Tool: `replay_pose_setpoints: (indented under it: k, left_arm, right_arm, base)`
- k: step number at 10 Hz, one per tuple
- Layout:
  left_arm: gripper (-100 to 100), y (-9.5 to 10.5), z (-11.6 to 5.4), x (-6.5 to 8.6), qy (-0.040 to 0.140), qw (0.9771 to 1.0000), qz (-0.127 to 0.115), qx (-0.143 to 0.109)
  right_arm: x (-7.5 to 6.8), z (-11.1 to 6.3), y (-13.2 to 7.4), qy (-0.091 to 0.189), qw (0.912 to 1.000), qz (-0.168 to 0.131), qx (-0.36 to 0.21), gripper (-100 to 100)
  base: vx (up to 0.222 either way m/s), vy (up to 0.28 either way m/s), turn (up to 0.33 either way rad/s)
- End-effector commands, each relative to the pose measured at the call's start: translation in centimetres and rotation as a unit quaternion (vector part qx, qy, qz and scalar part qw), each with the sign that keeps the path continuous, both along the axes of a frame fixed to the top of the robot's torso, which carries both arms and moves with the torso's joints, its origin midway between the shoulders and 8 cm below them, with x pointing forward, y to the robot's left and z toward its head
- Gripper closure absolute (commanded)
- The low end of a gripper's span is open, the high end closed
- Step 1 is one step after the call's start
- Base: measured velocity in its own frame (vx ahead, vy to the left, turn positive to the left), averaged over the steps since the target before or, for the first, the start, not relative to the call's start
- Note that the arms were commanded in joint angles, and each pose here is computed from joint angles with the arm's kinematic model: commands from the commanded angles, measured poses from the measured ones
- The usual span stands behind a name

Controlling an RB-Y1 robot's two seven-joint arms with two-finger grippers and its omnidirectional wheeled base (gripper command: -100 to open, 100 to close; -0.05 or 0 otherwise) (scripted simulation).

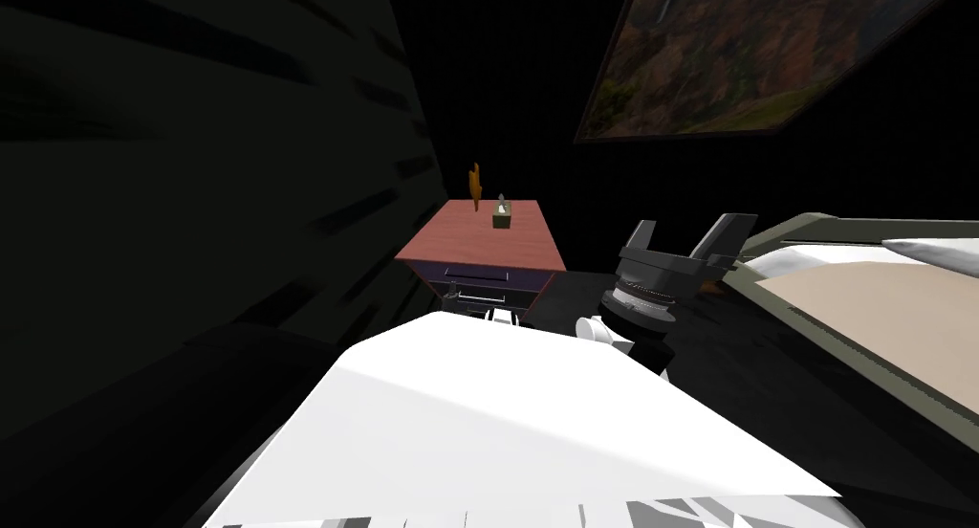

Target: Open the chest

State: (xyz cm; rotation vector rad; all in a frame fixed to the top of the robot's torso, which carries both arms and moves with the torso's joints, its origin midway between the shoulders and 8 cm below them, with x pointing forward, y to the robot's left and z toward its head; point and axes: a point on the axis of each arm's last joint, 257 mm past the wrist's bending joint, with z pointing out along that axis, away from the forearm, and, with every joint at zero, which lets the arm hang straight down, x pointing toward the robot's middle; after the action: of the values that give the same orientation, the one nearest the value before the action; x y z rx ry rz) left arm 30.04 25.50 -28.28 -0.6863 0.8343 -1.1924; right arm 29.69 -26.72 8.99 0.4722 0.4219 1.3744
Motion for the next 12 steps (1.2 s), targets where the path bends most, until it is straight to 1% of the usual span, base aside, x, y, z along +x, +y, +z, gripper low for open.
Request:
replay_pose_setpoints:
  k: [1, 4, 5, 6, 7, 8, 9, 12]
  left_arm:
    - [-100, 0.9, 0.2, -0.1, 0.001, 0.9998, -0.008, 0.021]
    - [-100, 2.3, 0.6, 0.2, 0.001, 0.9986, -0.017, 0.049]
    - [-100, 1.8, 1.0, 0.9, -0.004, 0.9987, -0.019, 0.048]
    - [-100, 1.5, 1.2, 1.3, -0.006, 0.9987, -0.019, 0.046]
    - [-100, 1.8, 1.5, 1.6, -0.008, 0.9982, -0.023, 0.055]
    - [-100, 1.6, 1.8, 2.1, -0.01, 0.998, -0.025, 0.058]
    - [-100, 0.5, 2.0, 2.5, -0.014, 0.9989, -0.022, 0.04]
    - [-100, -1.2, 2.1, 2.8, -0.018, 0.9997, -0.015, 0.01]
  right_arm:
    - [0.0, 0.0, 0.0, 0.0, 1.0, 0.0, 0.0, 0]
    - [0.0, 0.0, 0.0, 0.0, 1.0, 0.0, 0.0, 0]
    - [0.0, 0.0, 0.0, 0.0, 1.0, 0.0, 0.0, 0]
    - [0.0, 0.0, 0.0, 0.0, 1.0, 0.0, 0.0, 0]
    - [0.0, 0.0, 0.0, 0.0, 1.0, 0.0, 0.0, 0]
    - [0.0, 0.0, 0.0, 0.0, 1.0, 0.0, 0.0, 0]
    - [0.0, 0.0, 0.0, 0.0, 1.0, 0.0, 0.0, 0]
    - [0.0, 0.0, 0.0, 0.0, 1.0, 0.0, 0.0, 0]
  base:
    - [0.01, -0.011, -0.018]
    - [-0.013, -0.041, 0.004]
    - [-0.031, -0.136, -0.008]
    - [-0.047, -0.164, -0.002]
    - [-0.034, -0.156, -0.005]
    - [-0.022, -0.16, -0.004]
    - [-0.059, -0.172, -0.003]
    - [-0.009, -0.061, -0.001]
